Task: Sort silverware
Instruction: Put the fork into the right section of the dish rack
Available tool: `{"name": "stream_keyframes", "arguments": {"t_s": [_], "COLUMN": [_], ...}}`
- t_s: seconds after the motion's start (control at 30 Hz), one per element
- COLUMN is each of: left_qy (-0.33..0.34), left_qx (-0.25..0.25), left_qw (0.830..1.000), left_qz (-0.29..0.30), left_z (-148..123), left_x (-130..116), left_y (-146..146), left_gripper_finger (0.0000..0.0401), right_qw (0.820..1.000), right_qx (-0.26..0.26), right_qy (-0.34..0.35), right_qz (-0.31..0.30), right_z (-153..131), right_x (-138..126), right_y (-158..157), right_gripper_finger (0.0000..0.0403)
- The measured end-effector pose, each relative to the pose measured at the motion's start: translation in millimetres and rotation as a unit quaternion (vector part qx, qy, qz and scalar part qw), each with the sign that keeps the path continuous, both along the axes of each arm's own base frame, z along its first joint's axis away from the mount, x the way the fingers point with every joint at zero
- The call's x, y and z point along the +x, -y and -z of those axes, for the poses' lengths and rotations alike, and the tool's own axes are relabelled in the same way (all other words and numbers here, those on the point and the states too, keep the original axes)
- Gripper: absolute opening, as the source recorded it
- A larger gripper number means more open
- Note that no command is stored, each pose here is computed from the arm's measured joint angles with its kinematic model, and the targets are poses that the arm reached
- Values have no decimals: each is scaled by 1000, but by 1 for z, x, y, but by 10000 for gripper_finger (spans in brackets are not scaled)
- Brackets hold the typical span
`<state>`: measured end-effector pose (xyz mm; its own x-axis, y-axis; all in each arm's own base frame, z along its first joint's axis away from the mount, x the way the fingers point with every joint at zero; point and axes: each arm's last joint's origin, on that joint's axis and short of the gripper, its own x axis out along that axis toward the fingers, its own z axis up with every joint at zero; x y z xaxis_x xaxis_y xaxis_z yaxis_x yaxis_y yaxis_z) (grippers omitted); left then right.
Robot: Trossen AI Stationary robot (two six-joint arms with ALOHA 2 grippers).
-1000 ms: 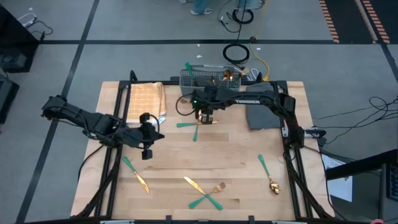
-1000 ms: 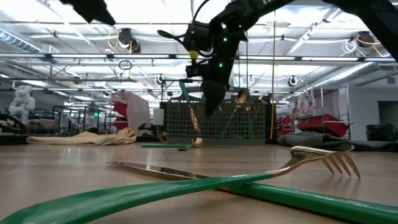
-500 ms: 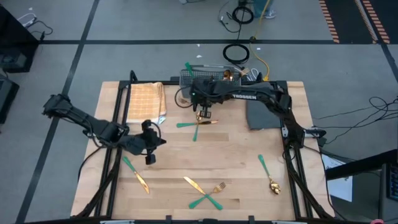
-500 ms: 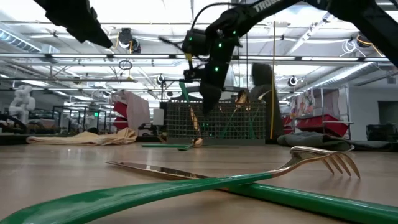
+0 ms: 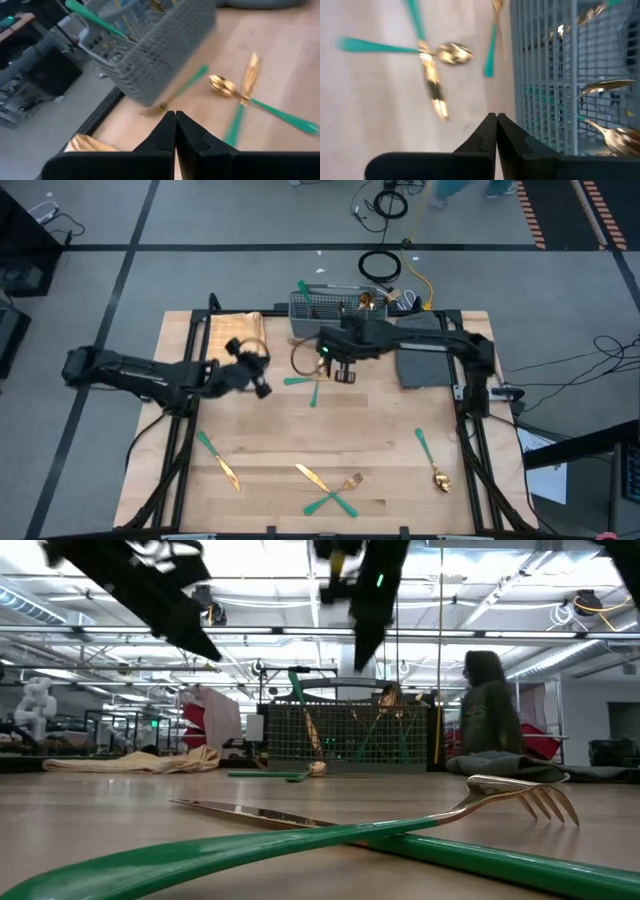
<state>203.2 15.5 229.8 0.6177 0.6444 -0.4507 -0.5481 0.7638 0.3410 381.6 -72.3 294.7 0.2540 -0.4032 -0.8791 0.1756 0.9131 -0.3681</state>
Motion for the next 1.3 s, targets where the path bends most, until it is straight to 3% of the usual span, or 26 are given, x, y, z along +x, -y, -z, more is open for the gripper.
{"name": "stream_keyframes", "arguments": {"t_s": [0.07,0.2,0.33,0.47,0.83,1.17,1.3], "left_qy": [19,46,44,58,34,18,25], "left_qx": [7,-32,-40,-53,-110,-168,-185], "left_qw": [1000,998,996,993,987,982,981], "left_qz": [-17,-10,-70,-93,-108,-90,-56], "left_z": [1,11,28,43,76,120,117], "left_x": [7,19,21,23,48,59,65], "left_y": [-19,-59,-97,-127,-177,-187,-177], "left_gripper_finger": [4,3,2,1,1,0,0], "right_qw": [999,993,983,973,963,952,947], "right_qx": [1,0,-23,-35,-32,-15,-10], "right_qy": [35,113,175,220,251,283,294], "right_qz": [-11,-35,-44,-61,-91,-116,-128], "right_z": [-25,-70,-100,-119,-123,-127,-129], "right_x": [-12,-41,-69,-93,-106,-108,-109], "right_y": [-23,-65,-100,-128,-168,-187,-194], "right_gripper_finger": [0,0,0,0,0,0,0]}}
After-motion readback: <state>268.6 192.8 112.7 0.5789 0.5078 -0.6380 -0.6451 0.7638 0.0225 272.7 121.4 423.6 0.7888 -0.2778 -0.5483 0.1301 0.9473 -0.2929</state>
